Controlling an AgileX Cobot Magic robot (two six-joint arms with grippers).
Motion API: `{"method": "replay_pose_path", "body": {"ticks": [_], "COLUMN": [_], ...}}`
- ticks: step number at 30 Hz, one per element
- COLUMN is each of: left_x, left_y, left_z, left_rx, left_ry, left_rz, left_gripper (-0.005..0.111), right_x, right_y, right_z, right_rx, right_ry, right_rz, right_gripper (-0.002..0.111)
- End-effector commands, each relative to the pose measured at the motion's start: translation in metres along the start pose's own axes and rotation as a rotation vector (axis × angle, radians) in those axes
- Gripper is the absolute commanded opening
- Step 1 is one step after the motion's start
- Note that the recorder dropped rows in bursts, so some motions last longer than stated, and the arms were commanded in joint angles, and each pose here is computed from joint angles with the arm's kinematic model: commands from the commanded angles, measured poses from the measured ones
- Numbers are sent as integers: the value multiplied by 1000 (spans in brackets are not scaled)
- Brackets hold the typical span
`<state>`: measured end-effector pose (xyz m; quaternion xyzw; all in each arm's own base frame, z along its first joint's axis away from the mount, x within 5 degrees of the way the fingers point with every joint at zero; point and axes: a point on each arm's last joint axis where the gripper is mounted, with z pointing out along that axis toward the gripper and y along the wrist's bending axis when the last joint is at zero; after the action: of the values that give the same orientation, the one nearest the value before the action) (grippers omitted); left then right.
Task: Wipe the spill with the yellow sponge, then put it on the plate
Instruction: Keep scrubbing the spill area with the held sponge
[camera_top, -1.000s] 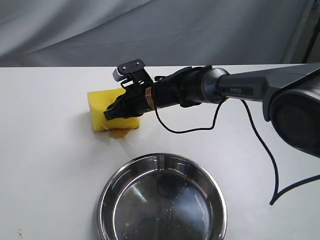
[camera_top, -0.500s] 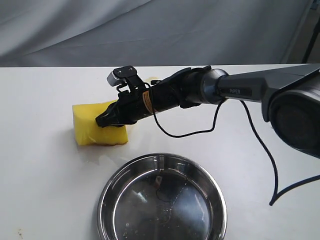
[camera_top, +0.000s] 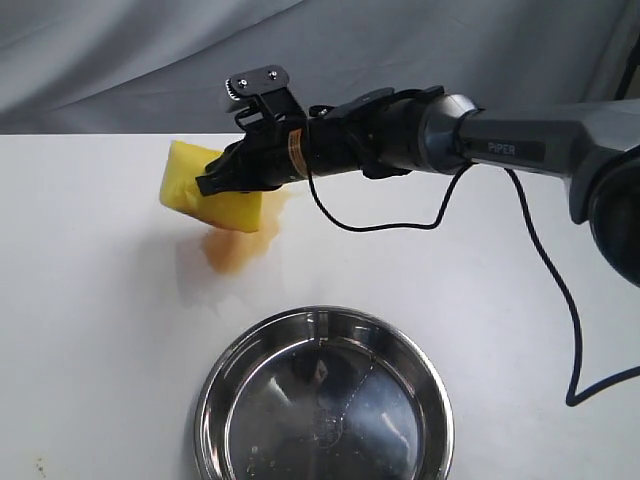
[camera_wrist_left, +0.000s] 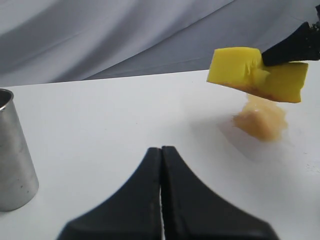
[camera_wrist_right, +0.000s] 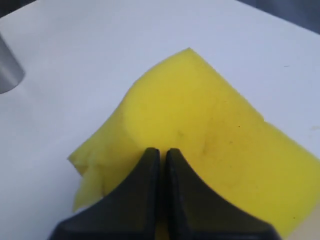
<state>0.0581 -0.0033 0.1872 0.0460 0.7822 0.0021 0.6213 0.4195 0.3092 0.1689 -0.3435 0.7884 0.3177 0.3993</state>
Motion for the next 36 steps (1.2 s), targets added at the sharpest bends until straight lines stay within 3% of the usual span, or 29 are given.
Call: {"method": "replay_pose_path", "body": {"ticks": [1, 20, 23, 29, 36], "left_x": [1, 1, 1, 1, 1], "left_y": [-1, -1, -1, -1, -1], "left_z": [0, 0, 0, 0, 0], "left_rx": [7, 7, 7, 7, 7], "left_ry": [-3, -3, -3, -3, -3], "left_rz": [-8, -8, -8, -8, -8], "left_gripper": [0, 0, 0, 0, 0], "right_x": [-6, 48, 54, 58, 60], "right_y": [-16, -39, -34, -9, 3], "right_z": [-4, 28, 32, 34, 31], "right_rx": [176, 259, 189, -86, -218], "right_ry": [-42, 63, 85, 130, 156], "right_rz": [-12, 29, 37, 74, 124], "right_gripper": [1, 1, 1, 1, 1]}}
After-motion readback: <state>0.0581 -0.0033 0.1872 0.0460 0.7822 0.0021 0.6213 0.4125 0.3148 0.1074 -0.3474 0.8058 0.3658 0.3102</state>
